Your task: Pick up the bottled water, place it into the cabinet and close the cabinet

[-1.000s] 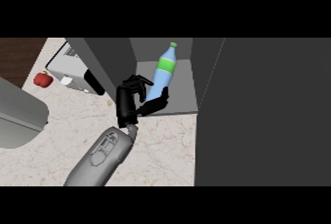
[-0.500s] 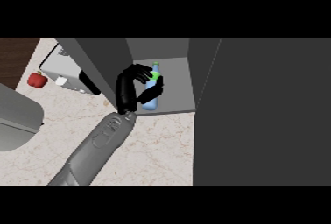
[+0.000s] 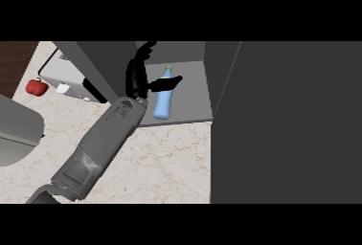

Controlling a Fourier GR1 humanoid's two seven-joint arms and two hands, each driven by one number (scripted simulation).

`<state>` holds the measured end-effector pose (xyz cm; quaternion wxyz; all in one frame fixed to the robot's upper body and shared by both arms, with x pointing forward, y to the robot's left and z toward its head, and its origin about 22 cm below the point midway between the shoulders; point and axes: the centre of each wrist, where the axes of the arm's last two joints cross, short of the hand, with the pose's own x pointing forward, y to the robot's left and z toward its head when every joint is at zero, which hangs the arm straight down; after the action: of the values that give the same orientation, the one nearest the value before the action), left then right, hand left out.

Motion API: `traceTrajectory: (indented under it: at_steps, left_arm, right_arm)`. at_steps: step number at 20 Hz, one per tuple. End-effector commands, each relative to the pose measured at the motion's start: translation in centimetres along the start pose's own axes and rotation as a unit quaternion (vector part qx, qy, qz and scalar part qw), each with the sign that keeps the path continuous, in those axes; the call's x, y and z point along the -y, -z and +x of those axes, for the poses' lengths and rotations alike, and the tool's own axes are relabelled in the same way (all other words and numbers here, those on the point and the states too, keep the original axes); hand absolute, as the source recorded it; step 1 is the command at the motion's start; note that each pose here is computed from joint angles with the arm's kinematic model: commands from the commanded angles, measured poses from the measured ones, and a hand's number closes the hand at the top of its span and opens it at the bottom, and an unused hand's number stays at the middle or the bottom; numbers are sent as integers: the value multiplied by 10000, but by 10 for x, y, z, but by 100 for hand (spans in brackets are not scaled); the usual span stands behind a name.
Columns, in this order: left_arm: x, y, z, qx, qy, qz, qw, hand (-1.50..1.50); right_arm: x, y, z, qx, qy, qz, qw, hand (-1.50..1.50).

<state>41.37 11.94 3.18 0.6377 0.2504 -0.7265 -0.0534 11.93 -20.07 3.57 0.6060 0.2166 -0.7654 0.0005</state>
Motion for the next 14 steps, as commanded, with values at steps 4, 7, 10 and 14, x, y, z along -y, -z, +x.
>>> traceTrajectory:
  at_steps: [4,7,10,14]
  left_arm:
    - [-25,30,-4,71,-58,178,9998,-150]
    - [-22,19,-19,339,-476,6,9983,-150]
    - [-25,27,-10,510,-1009,-35,9936,-150]
    - [-26,19,-21,818,-1700,-354,9814,-150]
  right_arm:
    - [1,6,12,50,43,-39,10000,-150]
    - [9,-5,13,64,-50,-59,9999,-150]
    - [-3,1,8,59,-56,78,9999,-150]
    - [13,-6,12,58,-204,-91,9997,-150]
